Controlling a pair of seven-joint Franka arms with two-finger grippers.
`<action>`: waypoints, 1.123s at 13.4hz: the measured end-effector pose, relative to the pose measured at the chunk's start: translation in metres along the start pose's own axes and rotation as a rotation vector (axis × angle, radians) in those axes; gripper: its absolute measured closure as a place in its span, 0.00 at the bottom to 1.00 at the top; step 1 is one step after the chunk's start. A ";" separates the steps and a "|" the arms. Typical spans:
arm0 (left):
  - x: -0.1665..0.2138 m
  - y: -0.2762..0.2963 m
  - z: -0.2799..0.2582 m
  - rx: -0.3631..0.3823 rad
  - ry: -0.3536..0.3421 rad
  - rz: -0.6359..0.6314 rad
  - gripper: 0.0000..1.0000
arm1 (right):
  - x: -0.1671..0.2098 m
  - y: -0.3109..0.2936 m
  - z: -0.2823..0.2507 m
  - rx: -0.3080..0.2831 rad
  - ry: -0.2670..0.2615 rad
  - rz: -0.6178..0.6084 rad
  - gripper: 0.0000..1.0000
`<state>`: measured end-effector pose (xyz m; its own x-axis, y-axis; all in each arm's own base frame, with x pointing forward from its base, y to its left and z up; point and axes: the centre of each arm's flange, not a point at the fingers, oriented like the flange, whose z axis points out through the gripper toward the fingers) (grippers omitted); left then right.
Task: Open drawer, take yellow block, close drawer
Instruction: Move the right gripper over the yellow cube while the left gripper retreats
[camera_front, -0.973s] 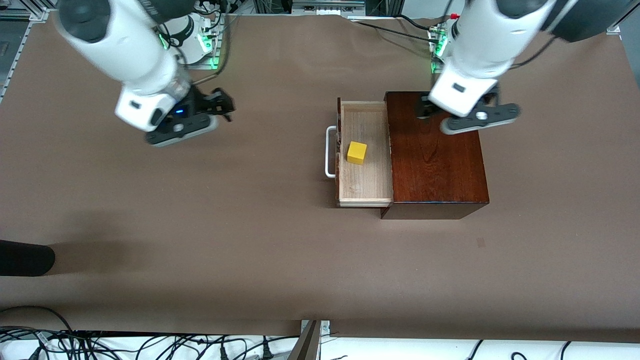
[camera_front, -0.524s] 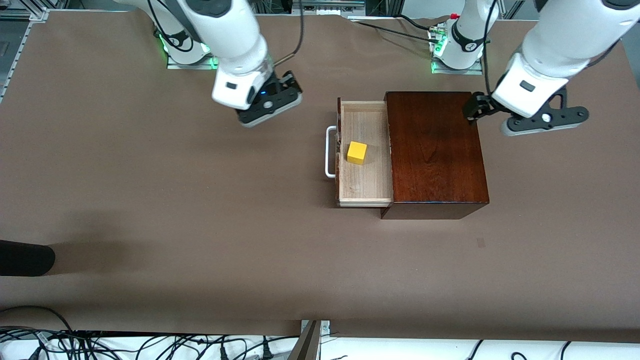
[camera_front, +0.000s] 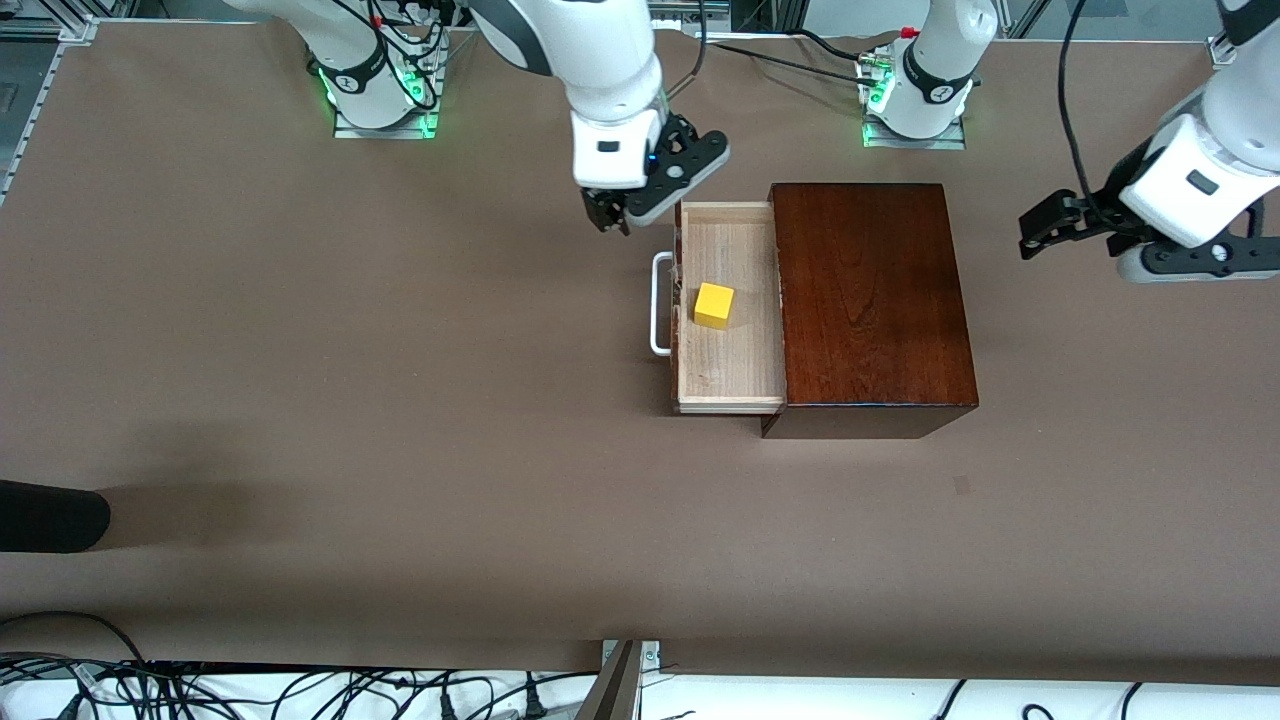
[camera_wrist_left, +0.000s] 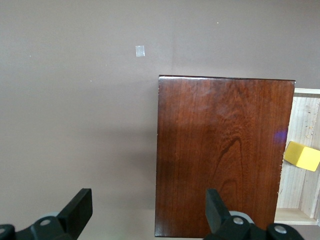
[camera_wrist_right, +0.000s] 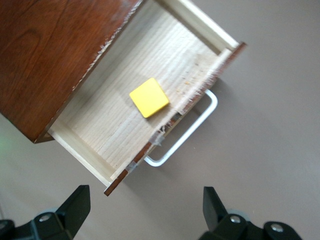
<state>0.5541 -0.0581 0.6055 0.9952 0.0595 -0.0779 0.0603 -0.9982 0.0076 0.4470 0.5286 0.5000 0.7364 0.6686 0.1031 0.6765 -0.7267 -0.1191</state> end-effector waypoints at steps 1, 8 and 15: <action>-0.002 -0.002 0.000 -0.002 0.004 0.000 0.00 | 0.003 -0.003 0.010 0.000 -0.010 -0.050 0.00; -0.002 -0.017 -0.006 -0.011 0.024 -0.027 0.00 | 0.031 -0.010 0.052 -0.002 0.008 -0.331 0.00; 0.007 -0.040 -0.003 -0.015 0.036 -0.065 0.00 | 0.057 -0.011 0.112 -0.054 0.013 -0.458 0.00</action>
<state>0.5585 -0.0177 0.6074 0.9912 0.1250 -0.0431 0.1259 -0.9919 0.0183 0.4812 0.5920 0.3962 0.3617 0.9209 0.1455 0.9311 -0.3647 -0.0065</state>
